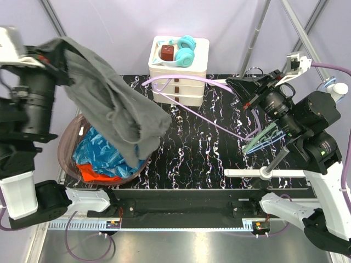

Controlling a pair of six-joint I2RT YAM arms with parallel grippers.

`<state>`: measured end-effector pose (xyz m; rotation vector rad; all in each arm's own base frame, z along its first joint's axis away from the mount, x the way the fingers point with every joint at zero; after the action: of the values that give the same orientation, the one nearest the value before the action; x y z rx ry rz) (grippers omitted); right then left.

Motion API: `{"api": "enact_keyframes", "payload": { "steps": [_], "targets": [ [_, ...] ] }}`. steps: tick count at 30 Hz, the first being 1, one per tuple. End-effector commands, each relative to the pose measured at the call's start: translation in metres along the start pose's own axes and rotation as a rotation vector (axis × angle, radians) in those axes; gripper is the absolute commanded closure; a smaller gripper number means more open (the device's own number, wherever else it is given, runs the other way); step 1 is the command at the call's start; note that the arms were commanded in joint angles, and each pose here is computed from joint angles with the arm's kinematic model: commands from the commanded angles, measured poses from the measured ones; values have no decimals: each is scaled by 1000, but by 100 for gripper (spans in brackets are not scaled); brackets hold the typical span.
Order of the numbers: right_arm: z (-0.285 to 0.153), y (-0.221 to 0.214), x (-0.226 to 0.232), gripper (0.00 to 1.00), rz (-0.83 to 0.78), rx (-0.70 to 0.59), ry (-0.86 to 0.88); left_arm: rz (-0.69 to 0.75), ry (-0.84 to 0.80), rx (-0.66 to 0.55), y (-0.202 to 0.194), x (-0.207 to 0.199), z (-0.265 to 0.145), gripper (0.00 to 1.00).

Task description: Remove the shorts from the hanger

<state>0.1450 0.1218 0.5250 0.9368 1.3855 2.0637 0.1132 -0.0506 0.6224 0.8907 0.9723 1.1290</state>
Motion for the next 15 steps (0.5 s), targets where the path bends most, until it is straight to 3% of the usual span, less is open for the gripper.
{"api": "enact_keyframes", "payload": {
  "steps": [1, 6, 8, 15],
  "targets": [
    [-5, 9, 4, 100, 3, -42, 13, 106, 79, -193, 49, 29, -6, 100],
    [-6, 5, 3, 100, -5, -27, 13, 170, 149, -156, 41, 38, -11, 100],
    [-4, 2, 2, 100, -4, -20, 11, 227, 133, -69, 9, 25, -5, 100],
    [-7, -1, 1, 100, 2, -22, 10, 154, 157, 116, -75, 34, -35, 100]
  ]
}}
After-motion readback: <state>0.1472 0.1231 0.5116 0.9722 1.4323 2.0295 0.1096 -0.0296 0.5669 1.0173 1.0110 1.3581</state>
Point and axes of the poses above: each gripper's point midway between its finger pads, its own z axis out along the fingers, its own x axis along the line the jaws close on, y = z × x, the point moved 10 cm from there along -z, back along the fingers, and after that the axes turned 7 degrees about -z, right-handed, at the moved point
